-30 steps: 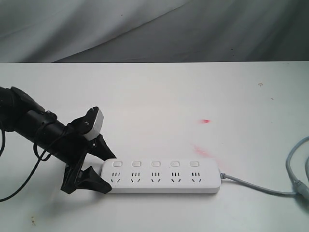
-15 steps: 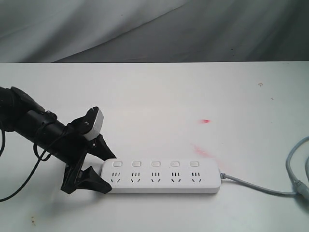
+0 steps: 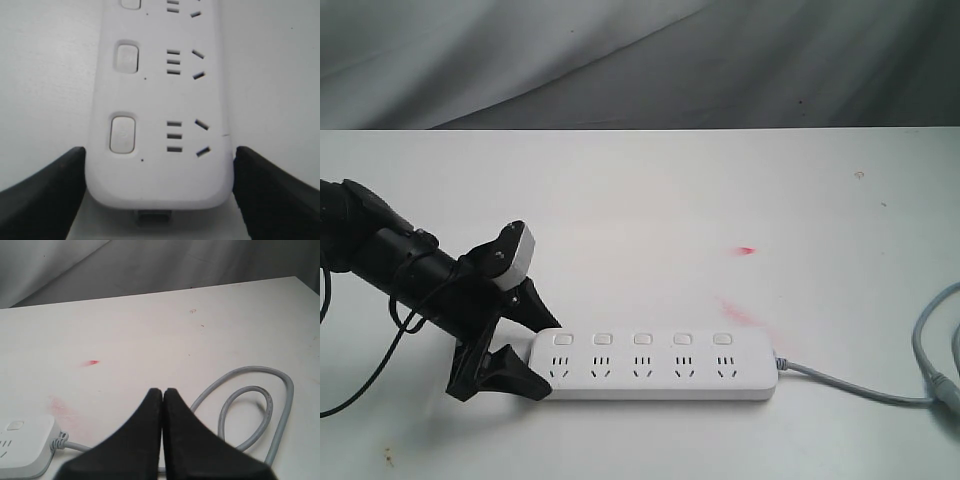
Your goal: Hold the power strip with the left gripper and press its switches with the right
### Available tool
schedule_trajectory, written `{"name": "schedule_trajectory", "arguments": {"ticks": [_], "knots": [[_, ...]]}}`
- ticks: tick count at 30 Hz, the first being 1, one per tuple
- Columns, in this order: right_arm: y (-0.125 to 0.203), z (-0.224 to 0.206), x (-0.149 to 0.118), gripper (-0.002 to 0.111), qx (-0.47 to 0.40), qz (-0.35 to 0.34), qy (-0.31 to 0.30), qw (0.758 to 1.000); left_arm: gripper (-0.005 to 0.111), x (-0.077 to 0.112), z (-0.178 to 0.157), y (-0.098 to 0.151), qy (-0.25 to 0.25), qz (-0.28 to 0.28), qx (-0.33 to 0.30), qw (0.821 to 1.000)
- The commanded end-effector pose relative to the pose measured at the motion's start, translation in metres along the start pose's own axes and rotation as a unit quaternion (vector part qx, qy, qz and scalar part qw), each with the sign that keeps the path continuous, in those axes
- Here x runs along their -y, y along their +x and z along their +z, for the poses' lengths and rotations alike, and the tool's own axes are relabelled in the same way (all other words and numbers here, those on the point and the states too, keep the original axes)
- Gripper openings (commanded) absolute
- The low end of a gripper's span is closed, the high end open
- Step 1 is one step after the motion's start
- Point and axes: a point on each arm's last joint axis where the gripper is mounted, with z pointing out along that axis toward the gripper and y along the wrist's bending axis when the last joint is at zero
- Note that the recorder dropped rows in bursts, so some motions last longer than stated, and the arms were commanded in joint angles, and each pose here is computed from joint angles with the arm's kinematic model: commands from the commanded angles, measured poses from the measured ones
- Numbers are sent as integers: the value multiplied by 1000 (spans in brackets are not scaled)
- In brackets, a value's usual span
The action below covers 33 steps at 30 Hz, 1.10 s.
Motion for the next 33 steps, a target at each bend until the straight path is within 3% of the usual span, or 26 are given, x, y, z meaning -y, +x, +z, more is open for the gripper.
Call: {"name": "schedule_trajectory", "arguments": {"ticks": [1, 17, 20, 25, 33], "knots": [[0, 0, 1, 0, 4, -6, 5, 1000, 50, 0, 0, -2, 3, 4, -1, 1000], [0, 0, 1, 0, 4, -6, 5, 1000, 50, 0, 0, -1, 0, -1, -3, 1000], [0, 0, 1, 0, 4, -6, 5, 1000, 60, 0, 0, -1, 2, 10, -6, 1000], [0, 0, 1, 0, 4, -6, 5, 1000, 91, 0, 0, 0, 2, 11, -8, 1000], [0, 0, 1, 0, 4, -6, 5, 1000, 93, 2, -6, -6, -4, -11, -10, 1000]]}}
